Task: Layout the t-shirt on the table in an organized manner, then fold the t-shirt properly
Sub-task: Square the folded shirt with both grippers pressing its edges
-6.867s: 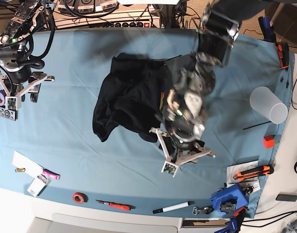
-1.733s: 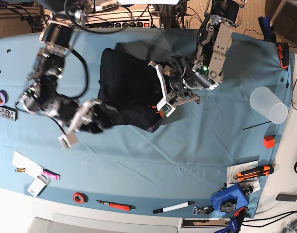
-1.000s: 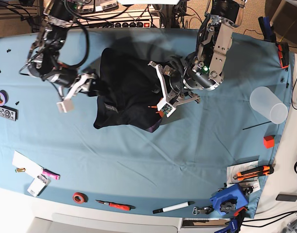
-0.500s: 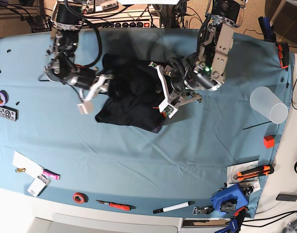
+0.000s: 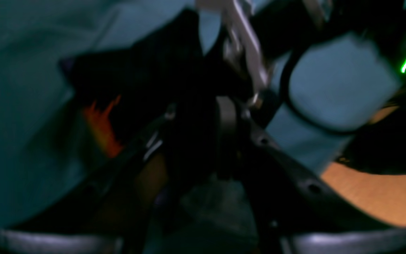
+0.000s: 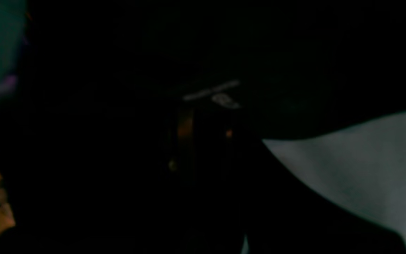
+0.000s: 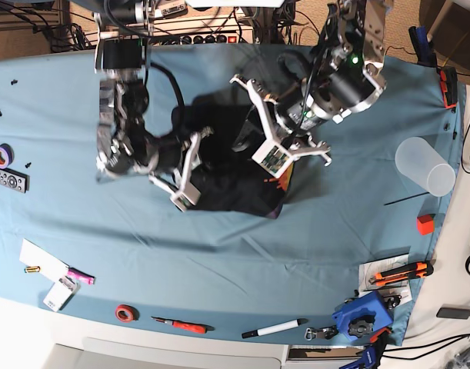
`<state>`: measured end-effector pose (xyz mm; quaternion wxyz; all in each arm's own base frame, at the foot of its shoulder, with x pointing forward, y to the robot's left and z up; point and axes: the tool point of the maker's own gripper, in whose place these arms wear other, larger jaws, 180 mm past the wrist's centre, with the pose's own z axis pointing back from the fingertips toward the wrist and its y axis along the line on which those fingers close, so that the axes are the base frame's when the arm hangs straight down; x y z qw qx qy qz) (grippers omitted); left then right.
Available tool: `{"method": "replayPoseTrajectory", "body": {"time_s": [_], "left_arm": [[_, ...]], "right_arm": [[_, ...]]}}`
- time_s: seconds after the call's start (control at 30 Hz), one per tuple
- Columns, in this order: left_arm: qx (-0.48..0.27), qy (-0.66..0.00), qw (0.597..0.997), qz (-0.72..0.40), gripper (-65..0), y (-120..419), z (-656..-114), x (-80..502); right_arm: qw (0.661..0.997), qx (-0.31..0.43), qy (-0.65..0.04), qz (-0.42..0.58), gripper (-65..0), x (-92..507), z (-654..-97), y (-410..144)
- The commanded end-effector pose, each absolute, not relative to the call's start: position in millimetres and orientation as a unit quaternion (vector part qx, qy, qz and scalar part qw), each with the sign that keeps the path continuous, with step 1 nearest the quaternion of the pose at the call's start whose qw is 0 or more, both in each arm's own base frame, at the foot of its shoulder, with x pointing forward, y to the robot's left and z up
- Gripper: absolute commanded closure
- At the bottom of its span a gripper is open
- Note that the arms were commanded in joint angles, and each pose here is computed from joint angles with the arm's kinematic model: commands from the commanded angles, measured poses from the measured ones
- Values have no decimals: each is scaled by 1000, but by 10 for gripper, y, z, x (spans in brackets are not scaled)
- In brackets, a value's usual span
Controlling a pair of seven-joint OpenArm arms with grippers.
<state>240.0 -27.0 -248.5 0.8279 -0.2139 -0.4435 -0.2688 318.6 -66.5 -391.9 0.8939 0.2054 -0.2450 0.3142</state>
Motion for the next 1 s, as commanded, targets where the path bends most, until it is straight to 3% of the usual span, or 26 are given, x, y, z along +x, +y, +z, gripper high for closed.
{"method": "replayPoseTrajectory", "body": {"time_s": [0.0,0.13,0.3,0.43,0.6,0.7,0.83,0.97], "left_arm": [[-218,-463,818,-264,-140,-274,-2373,2410],[-213,-455,824,-261,-140,-252,-2430,2346],[-214,-453,826,-260,-140,-252,-2441,2334],[-214,-452,826,-260,-140,-252,-2442,2333],[-216,-449,827,-259,-140,-253,-2459,2314],[-217,-445,830,-258,-140,-253,-2484,2288],[-215,-441,832,-257,-140,-244,-2509,2269],[-213,-445,831,-256,-140,-241,-2498,2281]], "right_arm": [[899,140,-242,336,0,3349,-3882,-893],[864,18,-253,436,0,3741,-3629,-1059],[786,-81,-269,551,0,4062,-3350,-951],[726,-84,-321,603,0,4212,-3143,-620],[683,-80,-354,634,0,4242,-3050,-326],[691,-97,-333,635,0,4226,-3105,-366],[744,-143,-261,598,0,4163,-3257,-710],[792,-165,-249,533,0,4185,-3254,-897]]}}
